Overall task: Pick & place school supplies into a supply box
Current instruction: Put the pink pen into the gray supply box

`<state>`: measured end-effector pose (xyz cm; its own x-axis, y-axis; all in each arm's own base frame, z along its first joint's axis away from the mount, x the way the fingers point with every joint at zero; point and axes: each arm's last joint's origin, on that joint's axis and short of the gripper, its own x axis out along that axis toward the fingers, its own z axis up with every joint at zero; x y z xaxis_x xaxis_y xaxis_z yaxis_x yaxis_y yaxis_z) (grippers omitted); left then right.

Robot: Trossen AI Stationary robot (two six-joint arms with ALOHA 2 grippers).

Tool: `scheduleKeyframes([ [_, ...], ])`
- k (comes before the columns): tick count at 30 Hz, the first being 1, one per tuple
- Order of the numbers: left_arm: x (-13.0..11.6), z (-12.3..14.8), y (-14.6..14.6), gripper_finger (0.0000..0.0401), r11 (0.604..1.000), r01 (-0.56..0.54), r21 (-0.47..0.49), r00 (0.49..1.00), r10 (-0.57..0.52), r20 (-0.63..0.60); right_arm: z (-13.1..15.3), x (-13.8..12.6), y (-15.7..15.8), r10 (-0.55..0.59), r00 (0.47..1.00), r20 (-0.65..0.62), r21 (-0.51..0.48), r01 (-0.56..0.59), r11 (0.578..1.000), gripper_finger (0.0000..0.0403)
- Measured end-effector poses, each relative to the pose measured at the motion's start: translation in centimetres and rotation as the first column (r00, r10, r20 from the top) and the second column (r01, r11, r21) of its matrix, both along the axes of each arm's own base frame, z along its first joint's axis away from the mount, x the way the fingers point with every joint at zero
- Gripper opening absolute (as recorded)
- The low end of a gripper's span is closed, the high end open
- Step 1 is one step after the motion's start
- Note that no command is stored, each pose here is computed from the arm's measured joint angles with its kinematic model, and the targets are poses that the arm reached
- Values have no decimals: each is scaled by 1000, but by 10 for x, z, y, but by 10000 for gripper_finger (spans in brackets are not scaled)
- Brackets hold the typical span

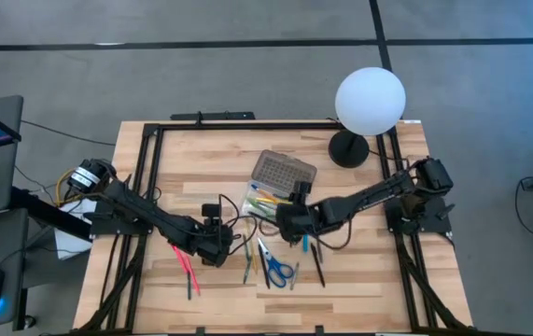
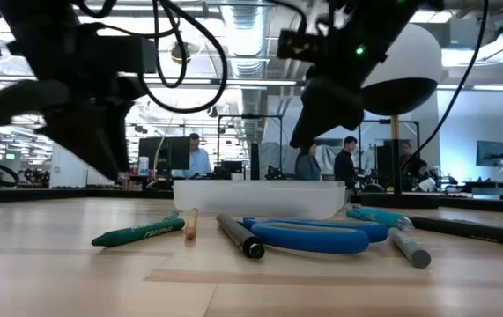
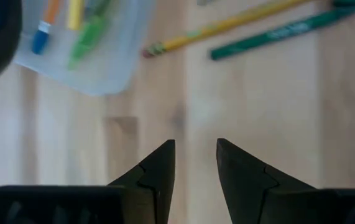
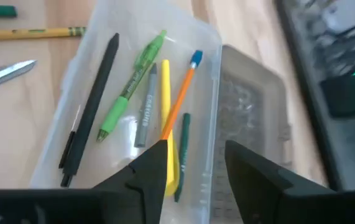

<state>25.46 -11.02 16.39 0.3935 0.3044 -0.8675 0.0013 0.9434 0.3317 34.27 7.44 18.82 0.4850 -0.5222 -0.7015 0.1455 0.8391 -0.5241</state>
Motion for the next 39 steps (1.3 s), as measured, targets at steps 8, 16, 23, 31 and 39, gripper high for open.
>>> scheduleKeyframes([
  [8, -21, -4, -8, 113, 991, -92, -96, 981, 74, -178, -3, -22, 32, 12, 999, -44, -145, -18, 989, 138],
  [16, -44, -4, -5, 113, 939, -331, -91, 880, 272, -390, -12, -45, 40, -93, 996, -15, -231, 87, 969, 124],
  [23, -56, -3, -8, 113, 899, -429, -88, 800, 333, -500, -11, -59, 50, -143, 989, 45, -248, 149, 957, 123],
  [31, -67, -2, -18, 113, 880, -463, -105, 736, 316, -599, -10, -65, 62, -131, 987, 88, -230, 148, 962, 123],
  [39, -71, -4, -40, 113, 948, -280, -154, 860, 177, -479, -10, -67, 66, -129, 986, 103, -218, 149, 964, 122],
])
